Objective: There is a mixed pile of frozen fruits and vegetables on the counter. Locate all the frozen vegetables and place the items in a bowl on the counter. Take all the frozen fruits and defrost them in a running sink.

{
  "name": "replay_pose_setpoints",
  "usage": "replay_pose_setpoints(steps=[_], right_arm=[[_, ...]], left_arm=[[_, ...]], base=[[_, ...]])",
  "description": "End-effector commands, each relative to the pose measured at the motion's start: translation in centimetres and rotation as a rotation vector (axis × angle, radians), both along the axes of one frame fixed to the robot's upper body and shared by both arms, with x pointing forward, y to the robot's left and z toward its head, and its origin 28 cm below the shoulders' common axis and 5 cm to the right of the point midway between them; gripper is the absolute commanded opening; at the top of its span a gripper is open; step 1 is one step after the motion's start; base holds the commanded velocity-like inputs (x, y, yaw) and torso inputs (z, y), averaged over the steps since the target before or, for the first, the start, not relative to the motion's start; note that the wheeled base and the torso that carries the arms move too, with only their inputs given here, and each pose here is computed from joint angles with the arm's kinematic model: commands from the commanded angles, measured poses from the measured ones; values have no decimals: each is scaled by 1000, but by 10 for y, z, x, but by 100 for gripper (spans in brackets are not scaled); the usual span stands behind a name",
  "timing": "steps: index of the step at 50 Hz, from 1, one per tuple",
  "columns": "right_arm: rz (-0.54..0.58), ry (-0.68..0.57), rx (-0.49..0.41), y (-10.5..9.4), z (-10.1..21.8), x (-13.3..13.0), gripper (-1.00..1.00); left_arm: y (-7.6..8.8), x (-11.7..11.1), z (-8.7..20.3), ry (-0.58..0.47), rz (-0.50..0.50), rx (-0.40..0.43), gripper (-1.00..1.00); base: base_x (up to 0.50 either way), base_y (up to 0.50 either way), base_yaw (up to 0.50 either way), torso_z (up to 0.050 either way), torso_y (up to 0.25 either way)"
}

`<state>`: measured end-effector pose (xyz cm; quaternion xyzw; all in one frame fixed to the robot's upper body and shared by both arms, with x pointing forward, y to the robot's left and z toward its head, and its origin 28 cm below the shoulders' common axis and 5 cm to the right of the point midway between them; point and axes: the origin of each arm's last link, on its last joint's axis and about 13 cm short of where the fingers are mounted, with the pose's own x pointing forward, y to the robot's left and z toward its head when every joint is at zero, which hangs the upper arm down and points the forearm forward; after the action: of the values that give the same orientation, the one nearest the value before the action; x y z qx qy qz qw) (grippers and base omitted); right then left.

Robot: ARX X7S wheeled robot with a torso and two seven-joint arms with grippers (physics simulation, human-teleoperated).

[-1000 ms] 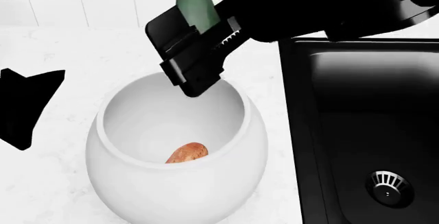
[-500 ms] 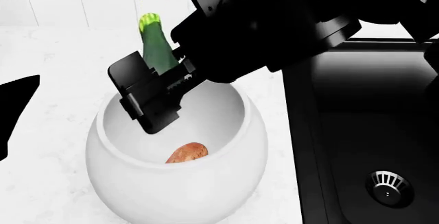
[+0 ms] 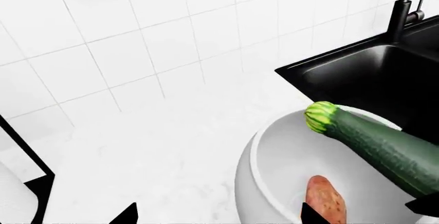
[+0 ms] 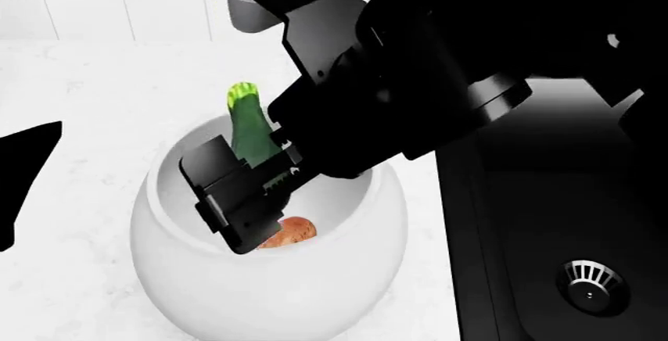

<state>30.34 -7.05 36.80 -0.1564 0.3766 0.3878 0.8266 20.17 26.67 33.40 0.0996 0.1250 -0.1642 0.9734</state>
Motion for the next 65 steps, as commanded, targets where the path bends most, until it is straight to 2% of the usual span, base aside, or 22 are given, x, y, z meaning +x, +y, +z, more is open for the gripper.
replay_pose_setpoints(steps=[1, 2, 14, 27, 48, 50, 55, 56, 65], right_arm=[[1, 18, 32, -1, 0, 2, -100], [-6, 23, 34, -1, -1, 4, -100], [-16, 30, 30, 4, -7, 14, -100], [-23, 11, 14, 7, -8, 22, -100], [-19, 27, 2, 8, -18, 20, -100], [-11, 25, 2, 9, -18, 20, -100], [-11, 13, 2, 10, -17, 20, -100], [-17, 12, 1, 10, -16, 20, 100], [-44, -4, 17, 9, -10, 21, 100]], left_arm=[[0, 0, 3, -16, 6, 34, 100], [4, -4, 5, -14, 6, 33, 100], [8, -7, 3, -7, 5, 27, 100], [3, 1, -5, 2, 7, 24, 100], [4, 0, -5, 6, 9, 21, 100], [9, -5, -2, 4, 9, 20, 100], [5, -1, -6, 10, 7, 20, 100], [4, 1, -6, 10, 8, 20, 100], [3, 2, -8, 10, 8, 16, 100]], base=[[0, 0, 0, 0, 0], [0, 0, 0, 0, 0], [0, 0, 0, 0, 1], [0, 0, 0, 0, 0], [0, 0, 0, 0, 0], [0, 0, 0, 0, 0], [0, 0, 0, 0, 0], [0, 0, 0, 0, 0], [0, 0, 0, 0, 0]])
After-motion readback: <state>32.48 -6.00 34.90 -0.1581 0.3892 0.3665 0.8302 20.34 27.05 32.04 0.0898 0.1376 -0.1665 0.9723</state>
